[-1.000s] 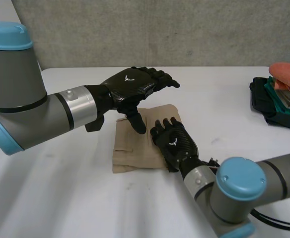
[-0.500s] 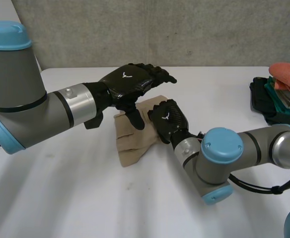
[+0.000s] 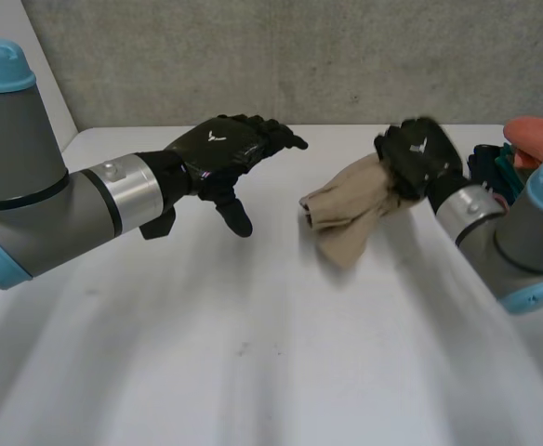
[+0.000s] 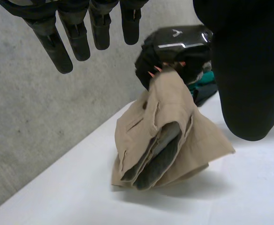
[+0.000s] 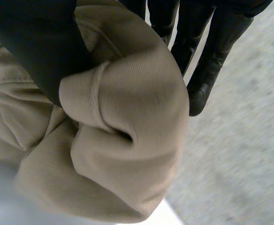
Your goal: Fold the laundry.
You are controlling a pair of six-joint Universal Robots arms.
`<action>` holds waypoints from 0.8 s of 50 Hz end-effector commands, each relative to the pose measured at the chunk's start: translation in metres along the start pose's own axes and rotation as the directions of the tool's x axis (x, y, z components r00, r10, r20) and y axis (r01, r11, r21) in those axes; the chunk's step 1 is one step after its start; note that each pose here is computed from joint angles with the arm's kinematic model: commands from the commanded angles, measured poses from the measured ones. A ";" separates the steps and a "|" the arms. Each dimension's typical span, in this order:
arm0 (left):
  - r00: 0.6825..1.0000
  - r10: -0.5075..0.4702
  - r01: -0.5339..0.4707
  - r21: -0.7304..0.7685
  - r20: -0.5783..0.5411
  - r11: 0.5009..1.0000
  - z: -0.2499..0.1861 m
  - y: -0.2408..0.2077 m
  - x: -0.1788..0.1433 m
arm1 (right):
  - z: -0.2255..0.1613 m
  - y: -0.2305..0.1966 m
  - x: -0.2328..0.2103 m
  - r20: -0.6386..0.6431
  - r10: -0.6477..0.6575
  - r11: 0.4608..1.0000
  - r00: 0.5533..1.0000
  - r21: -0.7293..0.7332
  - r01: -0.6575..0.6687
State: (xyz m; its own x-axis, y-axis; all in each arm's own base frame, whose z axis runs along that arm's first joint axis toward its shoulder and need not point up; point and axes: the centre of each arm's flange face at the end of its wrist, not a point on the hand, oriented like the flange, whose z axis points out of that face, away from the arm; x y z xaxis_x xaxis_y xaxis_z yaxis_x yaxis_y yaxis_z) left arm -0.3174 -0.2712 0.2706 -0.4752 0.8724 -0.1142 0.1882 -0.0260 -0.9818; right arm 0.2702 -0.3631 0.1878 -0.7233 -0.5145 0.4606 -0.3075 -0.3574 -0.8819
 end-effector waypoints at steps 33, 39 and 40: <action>0.998 -0.055 0.055 0.100 0.003 0.993 0.000 -0.022 0.007 | -0.070 0.186 0.305 -0.389 0.127 0.978 0.913 0.204 -0.049; 0.998 -0.056 0.055 0.099 0.002 0.994 0.000 -0.022 0.008 | -0.079 0.189 0.301 -0.364 0.105 0.985 0.926 0.166 -0.046; 0.998 -0.055 0.055 0.100 0.003 0.993 0.000 -0.022 0.008 | -0.080 0.184 0.302 -0.366 0.103 0.986 0.925 0.164 -0.045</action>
State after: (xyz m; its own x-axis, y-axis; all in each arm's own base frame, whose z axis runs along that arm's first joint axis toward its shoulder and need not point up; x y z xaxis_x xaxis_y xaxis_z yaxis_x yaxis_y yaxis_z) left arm -0.3252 -0.2639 0.2914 -0.4874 0.8711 -0.0605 0.0751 -0.0272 -0.9968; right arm -0.0533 -0.5309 0.1550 -0.9365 -0.2159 0.2765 -0.1449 -0.4797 -0.8654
